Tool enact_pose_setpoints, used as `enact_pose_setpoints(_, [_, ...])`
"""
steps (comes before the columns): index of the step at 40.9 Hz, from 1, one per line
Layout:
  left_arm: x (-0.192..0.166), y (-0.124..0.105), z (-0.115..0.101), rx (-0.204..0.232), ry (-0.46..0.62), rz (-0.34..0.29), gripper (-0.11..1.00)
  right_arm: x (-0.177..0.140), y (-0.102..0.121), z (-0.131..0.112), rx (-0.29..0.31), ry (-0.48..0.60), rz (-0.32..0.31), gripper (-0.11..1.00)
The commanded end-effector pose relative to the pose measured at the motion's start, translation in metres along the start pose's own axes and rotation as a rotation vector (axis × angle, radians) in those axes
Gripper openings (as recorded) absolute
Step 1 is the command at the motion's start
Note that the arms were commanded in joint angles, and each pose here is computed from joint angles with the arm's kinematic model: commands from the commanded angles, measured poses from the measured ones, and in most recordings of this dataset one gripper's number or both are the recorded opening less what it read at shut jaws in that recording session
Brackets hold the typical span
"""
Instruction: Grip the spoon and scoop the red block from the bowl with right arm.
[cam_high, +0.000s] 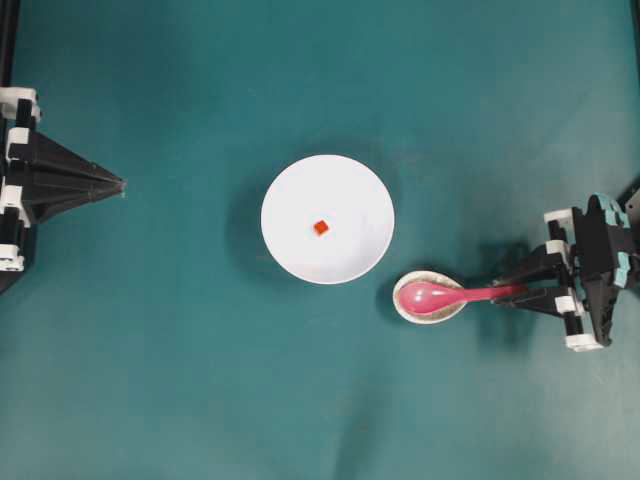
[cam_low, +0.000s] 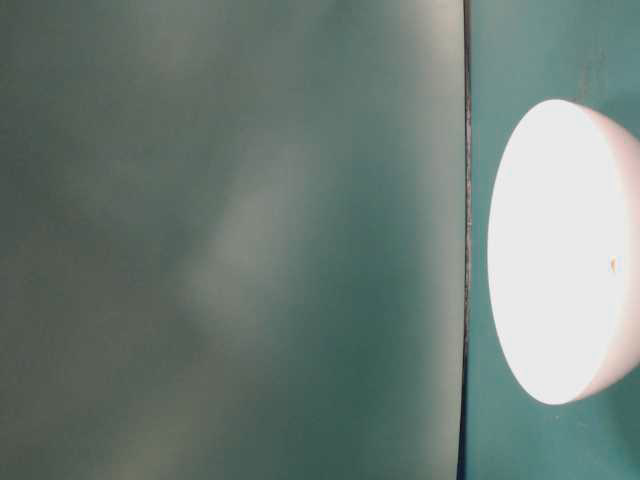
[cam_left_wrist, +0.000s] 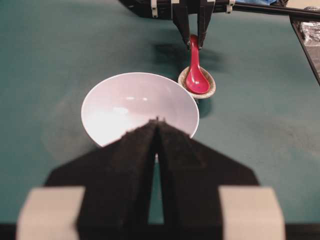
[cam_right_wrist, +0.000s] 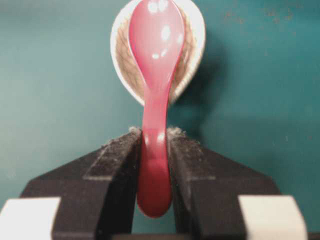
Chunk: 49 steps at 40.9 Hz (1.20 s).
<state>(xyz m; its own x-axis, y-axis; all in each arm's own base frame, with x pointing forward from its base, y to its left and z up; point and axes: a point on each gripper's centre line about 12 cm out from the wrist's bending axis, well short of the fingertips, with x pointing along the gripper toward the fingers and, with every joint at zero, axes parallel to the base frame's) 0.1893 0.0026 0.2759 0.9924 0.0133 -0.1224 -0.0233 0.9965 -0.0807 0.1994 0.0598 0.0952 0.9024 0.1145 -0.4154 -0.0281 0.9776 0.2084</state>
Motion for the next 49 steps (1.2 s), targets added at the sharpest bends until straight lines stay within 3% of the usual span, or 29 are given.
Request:
enact_pose_setpoints(1, [0.001, 0.000, 0.011, 0.000, -0.028, 0.002, 0.00, 0.003, 0.009, 0.020, 0.030, -0.075, 0.029, 0.25])
enact_pose_setpoints(8, [0.000, 0.000, 0.013, 0.000, -0.040, 0.001, 0.00, 0.002, 0.017, 0.064, 0.111, -0.150, 0.052, 0.25])
enact_pose_setpoints(13, [0.000, 0.000, 0.014, 0.000, -0.043, 0.001, 0.00, 0.002, 0.013, 0.106, 0.179, -0.130, 0.035, 0.25])
enact_pose_setpoints(22, [0.000, 0.000, 0.016, 0.001, -0.061, -0.001, 0.00, -0.010, -0.028, 0.178, 0.312, 0.163, -0.091, 0.25])
enact_pose_setpoints(26, [0.001, -0.001, 0.018, 0.001, -0.075, -0.002, 0.00, -0.013, -0.049, 0.200, 0.331, 0.298, -0.145, 0.25])
enact_pose_setpoints(30, [0.001, -0.001, 0.018, 0.003, -0.081, -0.003, 0.00, -0.004, -0.060, 0.211, 0.316, 0.402, -0.174, 0.25])
enact_pose_setpoints(36, [0.002, -0.001, 0.017, 0.003, -0.078, -0.003, 0.00, 0.026, -0.068, 0.209, 0.320, 0.559, -0.178, 0.25])
enact_pose_setpoints(49, [0.002, -0.001, 0.016, 0.003, -0.075, -0.002, 0.00, 0.079, -0.071, 0.214, 0.263, 0.672, -0.142, 0.25])
